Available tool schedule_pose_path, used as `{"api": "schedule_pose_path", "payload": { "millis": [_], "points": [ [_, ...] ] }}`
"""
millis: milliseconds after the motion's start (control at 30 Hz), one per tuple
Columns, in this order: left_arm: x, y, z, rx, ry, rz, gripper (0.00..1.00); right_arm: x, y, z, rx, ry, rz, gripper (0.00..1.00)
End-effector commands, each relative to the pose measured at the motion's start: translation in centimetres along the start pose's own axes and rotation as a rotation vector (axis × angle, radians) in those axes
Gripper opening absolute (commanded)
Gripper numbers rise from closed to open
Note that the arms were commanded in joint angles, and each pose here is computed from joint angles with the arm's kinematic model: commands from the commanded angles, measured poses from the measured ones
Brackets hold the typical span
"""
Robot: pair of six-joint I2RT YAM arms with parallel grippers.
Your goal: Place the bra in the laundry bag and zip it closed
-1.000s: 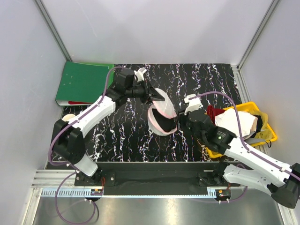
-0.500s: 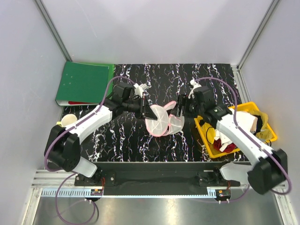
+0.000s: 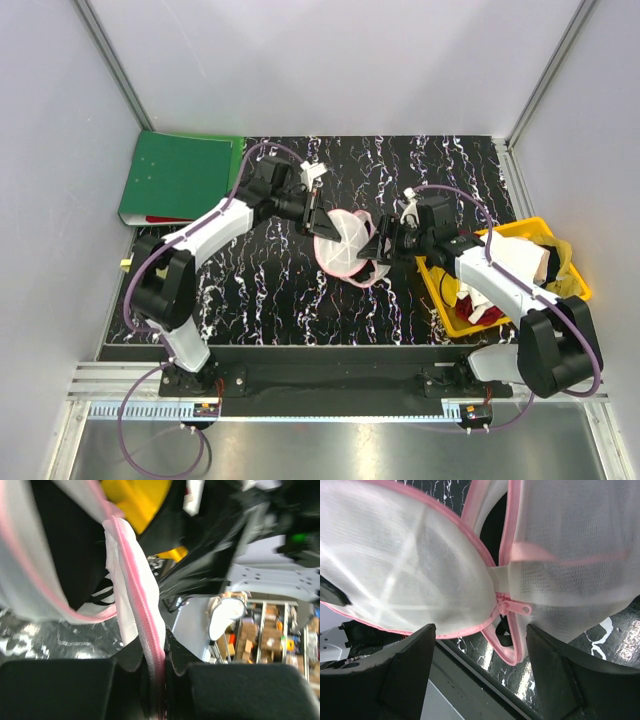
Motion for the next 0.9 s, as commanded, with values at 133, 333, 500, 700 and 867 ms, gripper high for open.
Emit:
{"api": "schedule_pose_path", "payload": {
  "millis": [133, 333, 500, 700, 867],
  "points": [
    [-0.6, -1.4, 2.5, 0.156, -0.065, -0.22, 0.04, -0.4, 0.8, 0.6, -0.12, 0.056, -0.048, 0.96],
    [-0.2, -3.1, 3.1, 0.191, -0.031, -0.268, 0.0, -1.4, 1.7, 1.6, -0.166, 0.088, -0.073, 1.0],
    [-1.0, -3.2, 3.3, 0.163, -0.025, -0.368, 0.0, -2.5, 1.9, 2.7, -0.142, 0.125, 0.001, 1.0],
    [-2.5, -2.6, 3.3, 0.184, -0.004, -0.583, 0.0, -2.4, 1.2, 3.7, -0.175, 0.205, 0.105, 1.0],
    [-1.6, -3.0, 3.3, 0.182, 0.0, -0.577, 0.0, -2.3, 0.0, 4.1, -0.18, 0.176, 0.186, 0.97]
  ]
}}
Point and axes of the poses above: each gripper's point midway between its finger pads, its own y axis back along the fingers, its own x axis along the line the jaws close on, z = x × y, the point moved 7 cm from there along y, back along the fingers, and after that the axes turned 10 degrees about y, right-handed, at the moved point
